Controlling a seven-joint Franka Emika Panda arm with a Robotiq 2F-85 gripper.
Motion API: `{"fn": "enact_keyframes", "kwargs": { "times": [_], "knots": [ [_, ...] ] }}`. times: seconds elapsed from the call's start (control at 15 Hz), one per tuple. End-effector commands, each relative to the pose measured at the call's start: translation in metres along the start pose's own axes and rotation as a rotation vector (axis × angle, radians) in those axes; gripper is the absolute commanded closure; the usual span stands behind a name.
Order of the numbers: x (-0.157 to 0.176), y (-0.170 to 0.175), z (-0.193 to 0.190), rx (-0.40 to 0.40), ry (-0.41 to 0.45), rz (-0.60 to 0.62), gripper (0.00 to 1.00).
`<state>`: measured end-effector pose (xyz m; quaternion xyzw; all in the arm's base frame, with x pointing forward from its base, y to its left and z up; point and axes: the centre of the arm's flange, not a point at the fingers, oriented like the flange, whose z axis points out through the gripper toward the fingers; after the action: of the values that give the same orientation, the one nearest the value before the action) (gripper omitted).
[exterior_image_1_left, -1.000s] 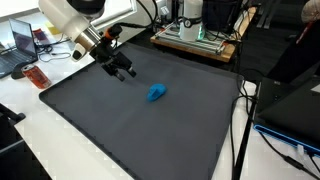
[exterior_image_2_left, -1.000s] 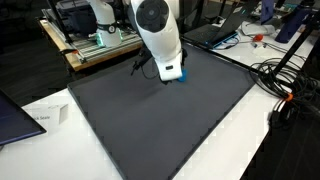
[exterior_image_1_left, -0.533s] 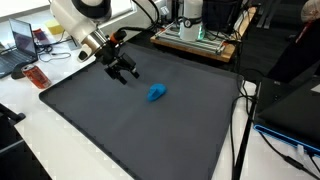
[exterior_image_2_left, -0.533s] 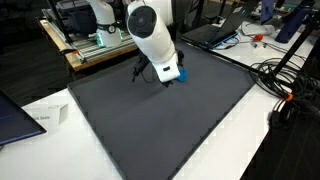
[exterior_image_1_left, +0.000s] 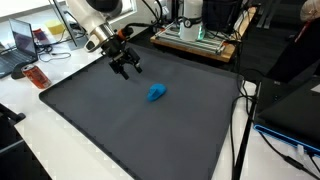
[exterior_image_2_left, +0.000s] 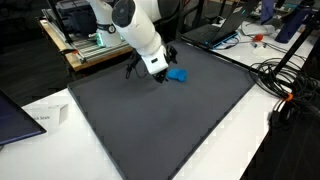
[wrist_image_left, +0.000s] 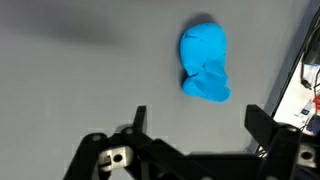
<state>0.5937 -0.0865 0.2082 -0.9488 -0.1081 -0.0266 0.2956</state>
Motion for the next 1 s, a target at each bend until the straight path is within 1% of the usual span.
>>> {"fn": "enact_keyframes", "kwargs": {
  "times": [0.0,0.2,0.47,0.8,0.93],
  "knots": [
    [-0.033,-0.023,-0.007,-0.038,0.05,0.007,0.0],
    [-0.044,-0.033,-0.007,-0.093,0.07,-0.002,0.0],
    [-0.061,-0.048,-0.003,-0.162,0.089,-0.05,0.0],
    [-0.084,-0.066,0.003,-0.238,0.153,-0.095,0.0],
    [-0.092,-0.076,0.005,-0.267,0.201,-0.126,0.0]
  ]
}}
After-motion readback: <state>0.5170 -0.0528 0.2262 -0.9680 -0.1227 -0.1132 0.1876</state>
